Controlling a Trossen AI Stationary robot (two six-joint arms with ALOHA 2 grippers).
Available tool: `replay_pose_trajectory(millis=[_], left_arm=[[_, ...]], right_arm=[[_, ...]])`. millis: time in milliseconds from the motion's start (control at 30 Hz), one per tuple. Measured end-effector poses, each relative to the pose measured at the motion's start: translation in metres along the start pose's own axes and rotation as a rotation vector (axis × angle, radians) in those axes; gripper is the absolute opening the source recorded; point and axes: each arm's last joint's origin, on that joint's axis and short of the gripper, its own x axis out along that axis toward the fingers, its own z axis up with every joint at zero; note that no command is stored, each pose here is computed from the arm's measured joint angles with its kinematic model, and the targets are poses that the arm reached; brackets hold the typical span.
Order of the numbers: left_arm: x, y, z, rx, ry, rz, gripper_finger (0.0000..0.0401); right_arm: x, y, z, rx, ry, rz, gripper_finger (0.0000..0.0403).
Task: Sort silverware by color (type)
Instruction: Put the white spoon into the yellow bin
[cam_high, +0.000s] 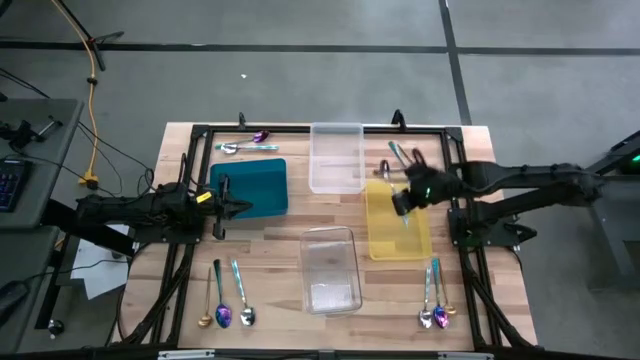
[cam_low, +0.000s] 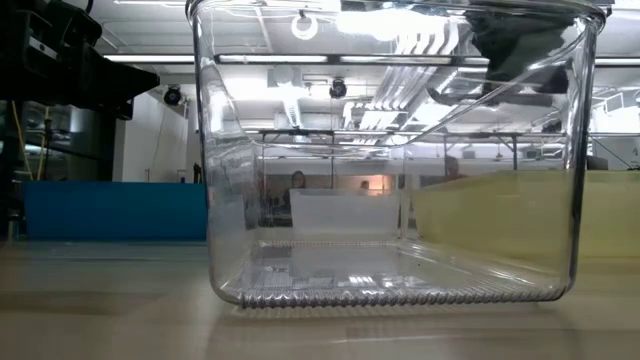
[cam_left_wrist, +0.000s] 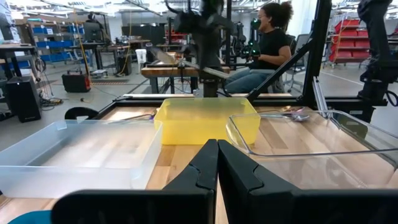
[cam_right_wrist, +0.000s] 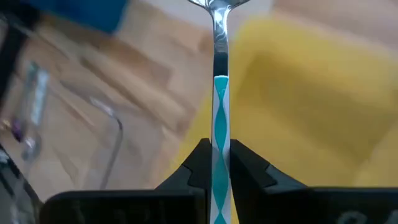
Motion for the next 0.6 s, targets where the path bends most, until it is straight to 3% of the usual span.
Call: replay_pose_trajectory(millis=[233,600], left_arm=[[0.000,0.000,0.000,0.000,0.000,0.000,0.0003],[0.000,0.000,0.000,0.000,0.000,0.000,0.0003]], right_arm=[[0.030,0.003,-0.027,0.029,0.169,-0.265,0.0027],[0.092,0.015,-0.035,-0.058,0.248,-0.404,0.0028]])
